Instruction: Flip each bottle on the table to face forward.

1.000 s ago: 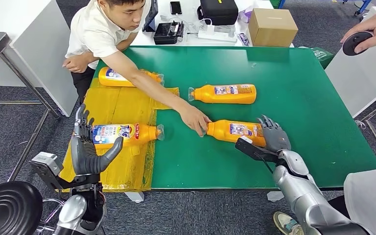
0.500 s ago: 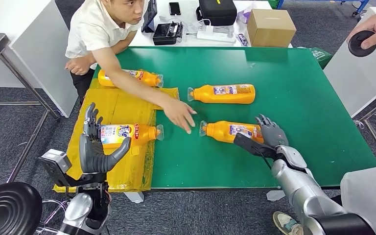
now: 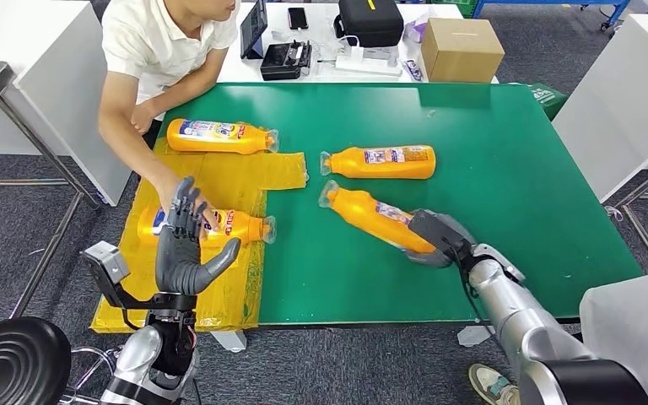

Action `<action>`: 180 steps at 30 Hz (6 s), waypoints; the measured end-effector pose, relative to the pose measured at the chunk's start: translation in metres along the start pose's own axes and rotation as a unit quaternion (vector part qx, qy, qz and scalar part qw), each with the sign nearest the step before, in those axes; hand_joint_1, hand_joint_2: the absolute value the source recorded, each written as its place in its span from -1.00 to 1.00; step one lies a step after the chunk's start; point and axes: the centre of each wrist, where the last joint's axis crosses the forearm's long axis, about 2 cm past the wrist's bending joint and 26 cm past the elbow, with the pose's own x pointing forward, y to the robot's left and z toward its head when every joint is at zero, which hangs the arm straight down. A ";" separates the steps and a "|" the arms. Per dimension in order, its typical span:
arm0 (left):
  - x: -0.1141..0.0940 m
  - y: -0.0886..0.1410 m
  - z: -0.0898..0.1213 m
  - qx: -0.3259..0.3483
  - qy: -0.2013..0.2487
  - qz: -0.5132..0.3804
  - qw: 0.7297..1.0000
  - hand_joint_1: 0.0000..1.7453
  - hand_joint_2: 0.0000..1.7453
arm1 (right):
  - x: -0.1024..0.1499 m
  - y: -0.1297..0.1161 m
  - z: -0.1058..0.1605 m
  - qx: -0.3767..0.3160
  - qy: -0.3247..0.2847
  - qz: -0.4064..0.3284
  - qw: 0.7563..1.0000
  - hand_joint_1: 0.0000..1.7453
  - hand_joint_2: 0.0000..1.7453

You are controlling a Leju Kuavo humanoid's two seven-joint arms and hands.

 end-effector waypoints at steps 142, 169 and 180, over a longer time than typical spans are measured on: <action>-0.055 0.108 -0.076 -0.051 0.301 -0.460 0.834 -1.00 -1.00 | 0.206 0.228 0.015 -0.001 -0.424 -0.168 0.890 -1.00 -1.00; -0.061 0.088 -0.063 0.027 0.206 -0.116 0.971 -1.00 1.00 | 0.202 0.233 0.014 -0.006 -0.427 -0.163 0.890 -1.00 -1.00; -0.027 0.057 -0.032 0.167 0.037 0.009 0.985 -1.00 1.00 | 0.172 0.221 0.028 -0.090 -0.411 -0.051 0.906 -1.00 1.00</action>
